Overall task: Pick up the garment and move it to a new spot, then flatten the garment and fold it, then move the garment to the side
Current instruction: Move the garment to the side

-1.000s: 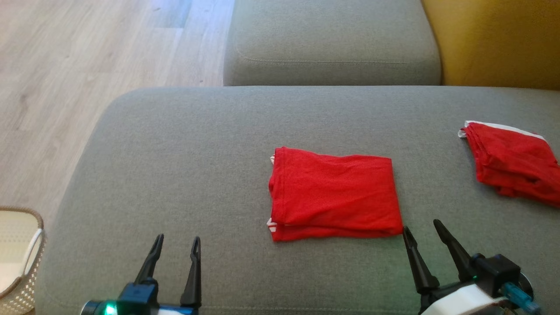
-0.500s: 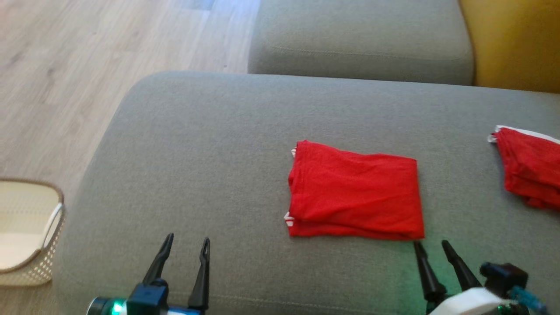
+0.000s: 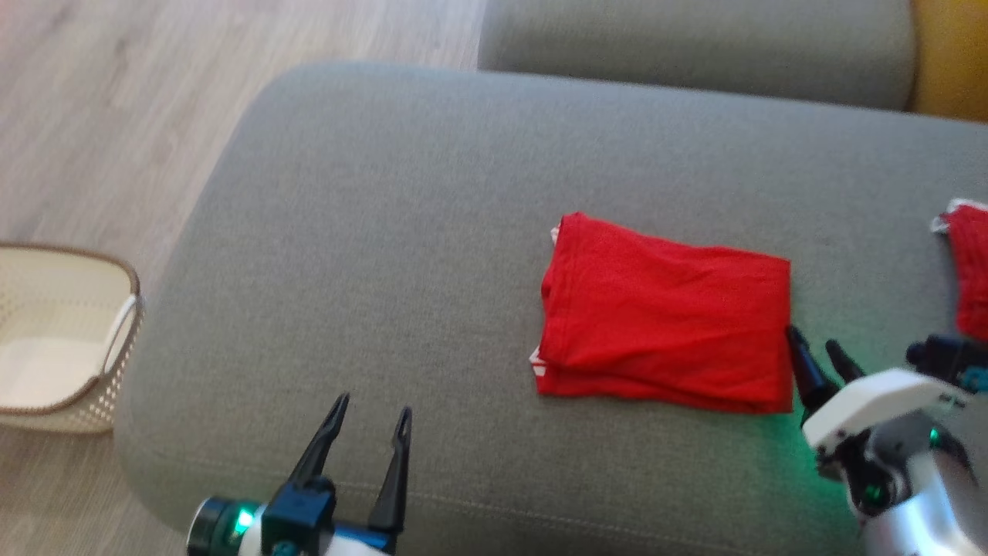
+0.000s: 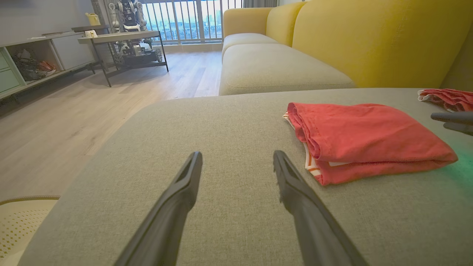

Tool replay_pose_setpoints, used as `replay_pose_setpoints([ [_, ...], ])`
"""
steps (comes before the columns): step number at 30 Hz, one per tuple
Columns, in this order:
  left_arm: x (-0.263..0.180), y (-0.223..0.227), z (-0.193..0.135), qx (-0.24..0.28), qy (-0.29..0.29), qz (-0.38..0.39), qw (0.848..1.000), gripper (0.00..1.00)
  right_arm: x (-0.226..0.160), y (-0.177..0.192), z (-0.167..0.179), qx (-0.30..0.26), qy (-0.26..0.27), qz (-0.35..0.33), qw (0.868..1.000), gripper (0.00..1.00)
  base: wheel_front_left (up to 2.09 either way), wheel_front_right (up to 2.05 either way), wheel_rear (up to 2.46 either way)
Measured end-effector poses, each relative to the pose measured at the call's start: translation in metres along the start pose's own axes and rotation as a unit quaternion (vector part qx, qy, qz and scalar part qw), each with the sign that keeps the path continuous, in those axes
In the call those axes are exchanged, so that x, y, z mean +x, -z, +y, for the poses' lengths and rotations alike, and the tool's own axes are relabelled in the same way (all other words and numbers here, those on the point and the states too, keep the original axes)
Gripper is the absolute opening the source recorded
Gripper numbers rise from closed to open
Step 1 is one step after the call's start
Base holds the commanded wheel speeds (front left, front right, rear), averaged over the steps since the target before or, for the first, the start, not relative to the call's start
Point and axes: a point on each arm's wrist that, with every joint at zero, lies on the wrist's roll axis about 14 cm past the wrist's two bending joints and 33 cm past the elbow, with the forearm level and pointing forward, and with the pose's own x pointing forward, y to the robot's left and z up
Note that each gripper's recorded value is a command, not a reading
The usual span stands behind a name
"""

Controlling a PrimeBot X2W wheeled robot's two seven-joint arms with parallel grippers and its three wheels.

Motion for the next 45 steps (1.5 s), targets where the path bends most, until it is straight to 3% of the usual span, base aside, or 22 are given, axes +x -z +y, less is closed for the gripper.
replay_pose_setpoints([
  [9,0.026,0.002,-0.004,-0.001,0.009,0.008,1.0,1.0,0.038,0.018,-0.006,0.041,0.006,0.087,0.995,1.0,0.0,0.0,0.0],
  [11,0.031,0.002,-0.006,-0.001,0.011,0.009,1.0,1.0,0.042,0.023,-0.006,0.044,0.005,0.102,0.994,0.62,0.0,0.0,0.0],
  [12,0.033,0.002,-0.006,-0.001,0.012,0.01,1.0,1.0,0.044,0.024,-0.007,0.041,0.004,0.107,0.993,0.48,0.0,0.0,0.0],
  [14,0.037,0.002,-0.007,-0.002,0.013,0.01,1.0,1.0,0.047,0.026,-0.007,0.043,0.002,0.113,0.993,0.07,0.0,0.0,0.0],
  [15,0.038,0.003,-0.008,-0.002,0.014,0.011,1.0,1.0,0.048,0.027,-0.006,0.045,0.001,0.116,0.992,0.0,0.0,0.0,0.0],
  [24,0.046,0.007,-0.022,-0.006,0.038,0.015,0.999,1.0,0.037,0.001,-0.015,0.003,-0.007,0.071,0.997,0.0,0.0,0.0,0.0],
  [30,0.068,0.002,-0.05,-0.003,0.093,0.002,0.996,1.0,0.03,-0.073,-0.042,-0.061,0.012,-0.004,0.998,0.0,0.0,0.0,0.0],
  [37,0.094,0.002,-0.079,-0.007,0.147,-0.007,0.989,1.0,0.027,-0.167,-0.069,-0.129,0.053,-0.084,0.987,0.0,0.0,0.0,0.0],
  [45,0.113,0.014,-0.098,-0.015,0.179,0.003,0.984,1.0,0.017,-0.213,-0.116,-0.178,0.131,-0.103,0.97,0.0,0.0,0.0,0.0],
])
